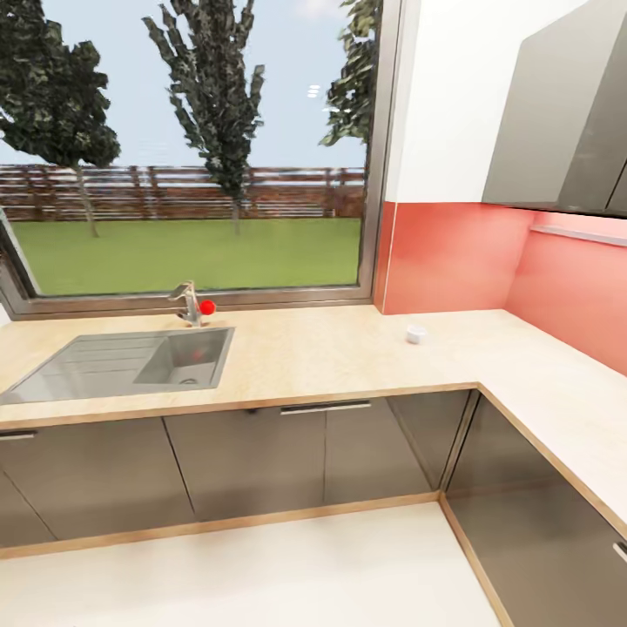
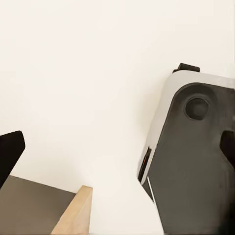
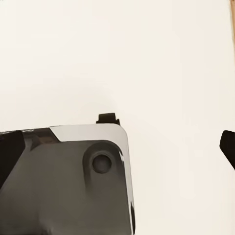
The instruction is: Set up a coffee station on the kitchen countertop: keep the coffee maker on the countertop, move the bottle of coffee from the kitchen shelf to the counter next to the coffee maker, place a paper coffee filter on top of the coffee maker, put the saucer next to the coffee maker with the coffee cup on the saucer, and place the electric kettle next to the coffee maker.
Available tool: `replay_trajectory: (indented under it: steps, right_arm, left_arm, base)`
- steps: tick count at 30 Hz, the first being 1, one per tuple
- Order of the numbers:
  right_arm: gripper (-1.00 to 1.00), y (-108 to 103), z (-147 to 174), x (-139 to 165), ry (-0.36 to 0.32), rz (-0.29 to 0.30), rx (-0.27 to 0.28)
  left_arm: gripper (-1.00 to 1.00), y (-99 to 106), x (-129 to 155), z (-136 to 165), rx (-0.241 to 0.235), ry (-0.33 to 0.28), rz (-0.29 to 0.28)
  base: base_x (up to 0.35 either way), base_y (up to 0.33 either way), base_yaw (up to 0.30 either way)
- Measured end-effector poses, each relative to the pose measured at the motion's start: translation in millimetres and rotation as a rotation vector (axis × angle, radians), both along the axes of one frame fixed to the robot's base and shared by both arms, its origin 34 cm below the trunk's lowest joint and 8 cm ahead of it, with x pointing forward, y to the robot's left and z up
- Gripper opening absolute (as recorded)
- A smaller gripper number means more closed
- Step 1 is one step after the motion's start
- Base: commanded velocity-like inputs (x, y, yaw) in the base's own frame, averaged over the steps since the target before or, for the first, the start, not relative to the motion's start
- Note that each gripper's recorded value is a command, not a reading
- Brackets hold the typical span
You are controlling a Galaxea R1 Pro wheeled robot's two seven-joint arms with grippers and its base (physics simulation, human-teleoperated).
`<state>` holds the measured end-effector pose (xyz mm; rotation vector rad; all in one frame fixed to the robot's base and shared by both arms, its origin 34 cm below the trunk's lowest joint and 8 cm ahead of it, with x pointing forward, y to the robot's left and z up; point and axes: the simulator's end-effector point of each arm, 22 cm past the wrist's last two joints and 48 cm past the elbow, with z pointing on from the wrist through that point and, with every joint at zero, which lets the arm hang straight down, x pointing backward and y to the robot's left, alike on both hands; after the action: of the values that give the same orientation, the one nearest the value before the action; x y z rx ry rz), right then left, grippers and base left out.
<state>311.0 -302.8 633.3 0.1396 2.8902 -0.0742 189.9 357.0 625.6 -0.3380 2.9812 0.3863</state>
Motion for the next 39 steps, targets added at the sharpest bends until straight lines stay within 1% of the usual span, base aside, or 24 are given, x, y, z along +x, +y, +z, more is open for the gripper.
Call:
replay_trajectory:
  steps: [1,4,6,19,22,23,26,27,29,31,33,34,36,38,39]
  right_arm:
    - [1.0,0,0,0,-0.001,0.0,0.0]
    - [1.0,3,0,2,-0.004,0.002,0.004]
    - [1.0,5,0,3,-0.006,0.003,0.007]
    - [1.0,5,1,4,-0.011,-0.002,0.007]
    - [1.0,3,2,11,-0.026,-0.005,0.003]
    - [1.0,2,5,21,-0.05,-0.004,0.001]
    - [1.0,-2,24,75,-0.17,-0.003,-0.006]
    - [1.0,-2,28,84,-0.191,-0.003,-0.007]
    - [1.0,-4,45,119,-0.273,-0.005,-0.011]
    - [1.0,-8,68,157,-0.374,-0.01,-0.016]
    - [1.0,-15,97,194,-0.492,-0.03,-0.026]
    - [1.0,-18,105,203,-0.523,-0.038,-0.029]
    - [1.0,-28,137,234,-0.64,-0.065,-0.042]
    - [1.0,-35,172,264,-0.754,-0.076,-0.054]
    - [1.0,-36,182,271,-0.783,-0.077,-0.057]
  left_arm:
    - [1.0,-6,2,-1,-0.006,-0.009,0.0]
    - [1.0,-10,7,0,-0.006,-0.029,0.001]
    - [1.0,-5,10,1,0.002,-0.037,0.0]
    - [1.0,-1,13,2,0.01,-0.044,-0.004]
    - [1.0,3,13,2,0.015,-0.044,-0.003]
    - [1.0,4,13,2,0.017,-0.044,-0.002]
    - [1.0,7,14,3,0.021,-0.046,0.0]
    - [1.0,7,14,3,0.022,-0.046,0.001]
    - [1.0,8,14,3,0.023,-0.047,0.002]
    - [1.0,9,14,3,0.024,-0.048,0.003]
    - [1.0,9,16,3,0.025,-0.055,0.003]
    - [1.0,9,16,4,0.026,-0.058,0.002]
    - [1.0,10,19,4,0.029,-0.07,0.002]
    - [1.0,11,21,5,0.031,-0.077,0.001]
    - [1.0,11,21,5,0.031,-0.078,-0.001]
  base:
    - [0.0,0.0,0.035]
    - [0.0,0.0,0.012]
    - [0.0,0.0,0.002]
    - [0.0,0.0,0.0]
    - [0.0,0.0,0.0]
    - [0.0,0.0,0.0]
    - [0.0,0.0,0.0]
    - [0.0,0.0,0.0]
    - [0.0,0.0,0.0]
    - [0.0,0.0,0.0]
    - [0.0,0.0,0.0]
    - [0.0,0.0,0.0]
    - [0.0,0.0,0.0]
    - [0.0,0.0,0.0]
    - [0.0,0.0,0.0]
